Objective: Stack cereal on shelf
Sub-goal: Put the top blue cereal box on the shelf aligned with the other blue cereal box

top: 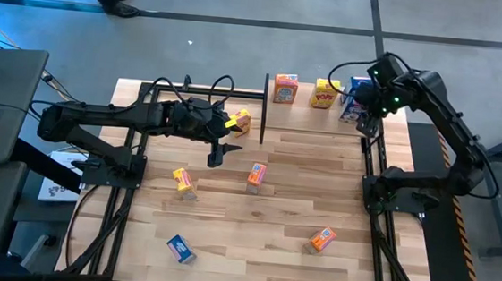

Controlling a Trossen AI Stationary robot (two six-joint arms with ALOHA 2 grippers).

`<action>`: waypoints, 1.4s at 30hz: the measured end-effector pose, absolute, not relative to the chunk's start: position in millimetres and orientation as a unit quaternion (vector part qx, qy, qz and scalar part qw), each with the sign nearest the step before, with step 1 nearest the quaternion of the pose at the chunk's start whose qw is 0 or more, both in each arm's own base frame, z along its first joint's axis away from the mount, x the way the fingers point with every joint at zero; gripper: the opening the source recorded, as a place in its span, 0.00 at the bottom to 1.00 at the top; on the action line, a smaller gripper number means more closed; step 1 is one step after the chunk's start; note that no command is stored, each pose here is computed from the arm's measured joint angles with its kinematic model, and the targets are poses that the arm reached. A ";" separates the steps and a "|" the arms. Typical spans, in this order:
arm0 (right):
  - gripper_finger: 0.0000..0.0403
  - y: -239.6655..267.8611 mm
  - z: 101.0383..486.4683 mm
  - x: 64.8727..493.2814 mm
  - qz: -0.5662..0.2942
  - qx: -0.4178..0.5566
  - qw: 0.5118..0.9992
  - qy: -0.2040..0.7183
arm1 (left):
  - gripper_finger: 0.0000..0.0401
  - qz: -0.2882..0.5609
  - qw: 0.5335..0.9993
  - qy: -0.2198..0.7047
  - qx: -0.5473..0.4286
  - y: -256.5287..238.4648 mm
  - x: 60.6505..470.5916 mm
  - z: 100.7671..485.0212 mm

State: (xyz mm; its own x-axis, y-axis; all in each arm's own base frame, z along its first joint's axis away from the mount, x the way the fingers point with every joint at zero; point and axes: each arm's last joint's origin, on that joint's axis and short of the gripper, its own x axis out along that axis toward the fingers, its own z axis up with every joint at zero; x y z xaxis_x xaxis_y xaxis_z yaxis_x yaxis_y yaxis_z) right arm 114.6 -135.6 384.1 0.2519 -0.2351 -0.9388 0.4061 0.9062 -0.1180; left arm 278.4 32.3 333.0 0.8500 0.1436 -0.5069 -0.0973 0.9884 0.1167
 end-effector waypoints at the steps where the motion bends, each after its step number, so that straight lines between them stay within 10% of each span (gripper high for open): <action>1: 0.51 -137.5 382.8 115.6 -0.209 0.075 0.782 0.582 | 0.60 0.063 0.961 0.267 0.043 32.3 278.4 333.0; 42: 0.51 -105.8 388.8 116.6 -0.208 0.169 0.789 0.552 | 0.60 0.063 0.961 0.267 0.043 32.4 278.4 333.0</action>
